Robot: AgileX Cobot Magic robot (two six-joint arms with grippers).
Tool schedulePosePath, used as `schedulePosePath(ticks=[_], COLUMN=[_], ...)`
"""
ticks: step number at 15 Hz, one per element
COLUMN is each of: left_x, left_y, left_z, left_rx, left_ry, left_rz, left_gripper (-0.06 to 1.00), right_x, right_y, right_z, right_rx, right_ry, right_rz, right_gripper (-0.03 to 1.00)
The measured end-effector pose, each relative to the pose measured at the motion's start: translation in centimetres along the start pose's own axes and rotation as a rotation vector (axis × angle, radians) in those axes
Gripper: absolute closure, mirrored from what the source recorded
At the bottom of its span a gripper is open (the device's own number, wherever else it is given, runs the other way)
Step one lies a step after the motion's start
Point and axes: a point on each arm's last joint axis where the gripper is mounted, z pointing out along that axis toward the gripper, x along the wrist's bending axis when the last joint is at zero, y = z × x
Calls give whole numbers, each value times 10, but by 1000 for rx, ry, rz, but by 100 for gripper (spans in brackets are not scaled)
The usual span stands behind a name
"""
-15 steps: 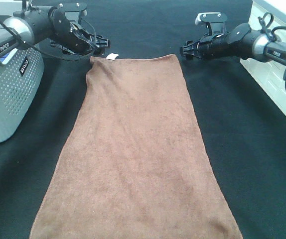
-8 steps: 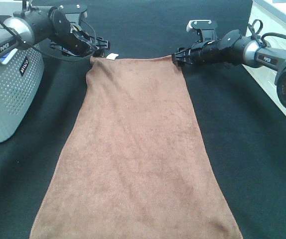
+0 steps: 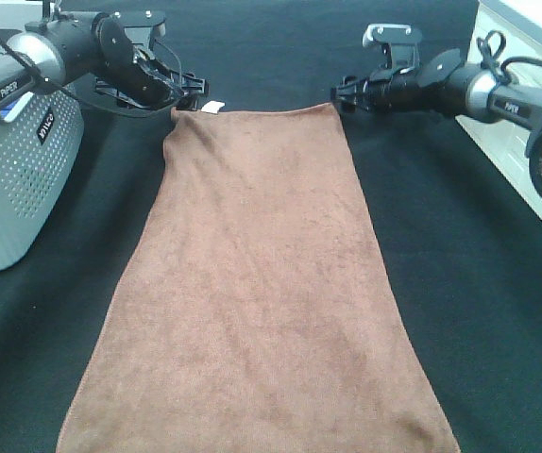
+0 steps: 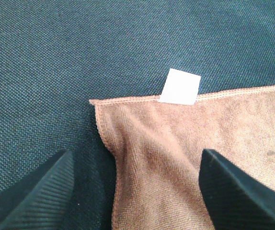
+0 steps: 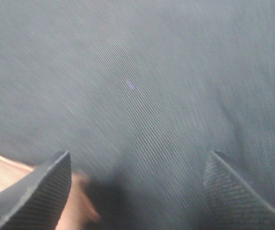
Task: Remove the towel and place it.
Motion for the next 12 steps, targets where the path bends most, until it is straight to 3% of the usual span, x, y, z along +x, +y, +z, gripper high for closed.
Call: schedulePosePath(ticks=[7, 12], left_x=[0, 0], left_y=[0, 0], left_z=[0, 0], left_rx=[1, 1], left_ry=[0, 0], left_rz=[0, 0], left_gripper=[25, 25], right_x=[-2, 23], right_y=[-13, -18], right_z=[5, 10], right_rx=[23, 38], right_ry=[-1, 40], right_rz=[15, -5], right_gripper=[23, 24])
